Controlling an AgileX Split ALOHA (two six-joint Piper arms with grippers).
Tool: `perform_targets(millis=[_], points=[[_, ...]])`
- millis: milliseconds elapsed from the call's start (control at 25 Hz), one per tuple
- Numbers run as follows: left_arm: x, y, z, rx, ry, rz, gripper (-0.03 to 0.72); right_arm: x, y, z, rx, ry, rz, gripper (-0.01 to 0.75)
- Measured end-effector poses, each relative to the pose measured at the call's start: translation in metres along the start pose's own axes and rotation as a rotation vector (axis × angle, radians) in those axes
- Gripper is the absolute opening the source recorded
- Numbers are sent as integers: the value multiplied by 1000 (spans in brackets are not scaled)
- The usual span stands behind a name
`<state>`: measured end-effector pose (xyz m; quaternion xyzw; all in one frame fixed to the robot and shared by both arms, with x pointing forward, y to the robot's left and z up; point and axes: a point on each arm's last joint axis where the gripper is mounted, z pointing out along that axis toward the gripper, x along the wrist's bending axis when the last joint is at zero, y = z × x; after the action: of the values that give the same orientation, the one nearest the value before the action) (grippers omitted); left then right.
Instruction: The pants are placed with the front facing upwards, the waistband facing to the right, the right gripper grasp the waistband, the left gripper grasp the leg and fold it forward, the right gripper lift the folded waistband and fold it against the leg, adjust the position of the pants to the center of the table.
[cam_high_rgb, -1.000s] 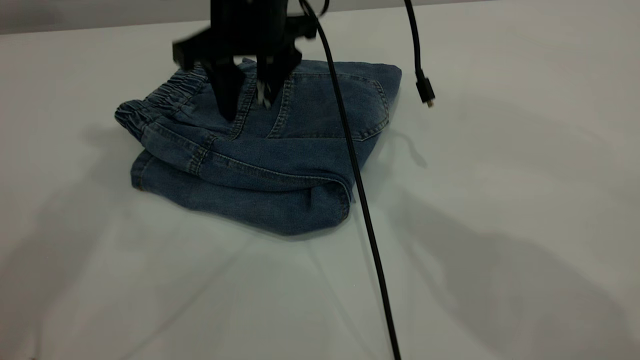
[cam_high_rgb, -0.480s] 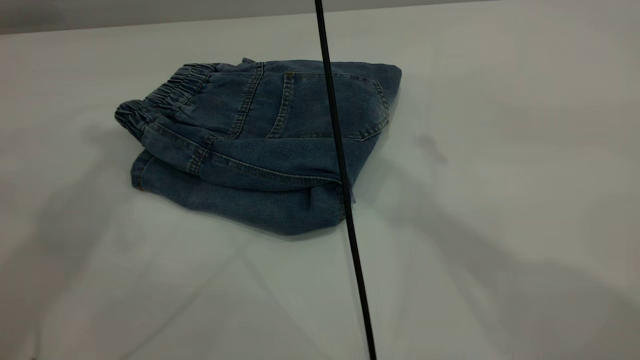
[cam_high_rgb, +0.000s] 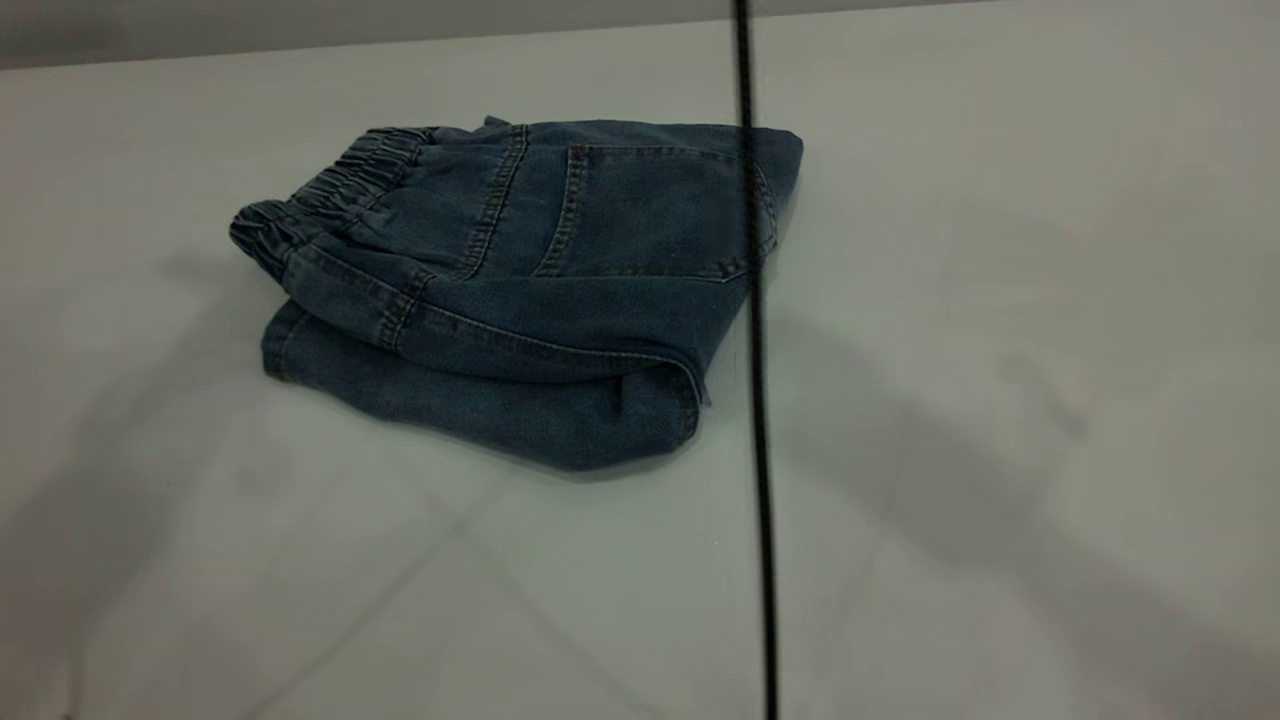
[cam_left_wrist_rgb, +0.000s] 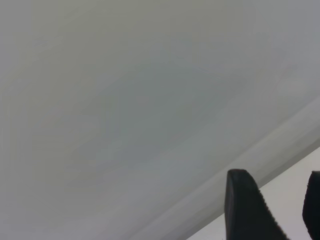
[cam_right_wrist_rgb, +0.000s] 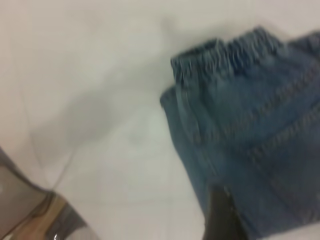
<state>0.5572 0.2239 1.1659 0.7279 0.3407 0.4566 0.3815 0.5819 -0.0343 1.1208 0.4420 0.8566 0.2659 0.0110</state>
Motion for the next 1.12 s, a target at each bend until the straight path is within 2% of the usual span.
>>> perform_targets(millis=[120, 320, 480, 840, 1040, 1120], points=[[0, 0, 0, 0, 0, 0, 292, 6, -13, 27, 85, 36, 8, 353], [0, 0, 0, 0, 0, -1, 292, -10, -25, 99, 230, -39, 8, 353], [0, 0, 0, 2, -1, -1, 292, -15, -31, 142, 250, -50, 39, 353], [0, 0, 0, 2, -2, 0, 291, -6, -39, 139, 348, 12, 33, 349], [0, 0, 0, 1, -1, 0, 290, 2, -51, 128, 369, 65, 12, 305], [0, 0, 0, 2, -1, -1, 290, 2, -62, 123, 399, 60, 15, 279]])
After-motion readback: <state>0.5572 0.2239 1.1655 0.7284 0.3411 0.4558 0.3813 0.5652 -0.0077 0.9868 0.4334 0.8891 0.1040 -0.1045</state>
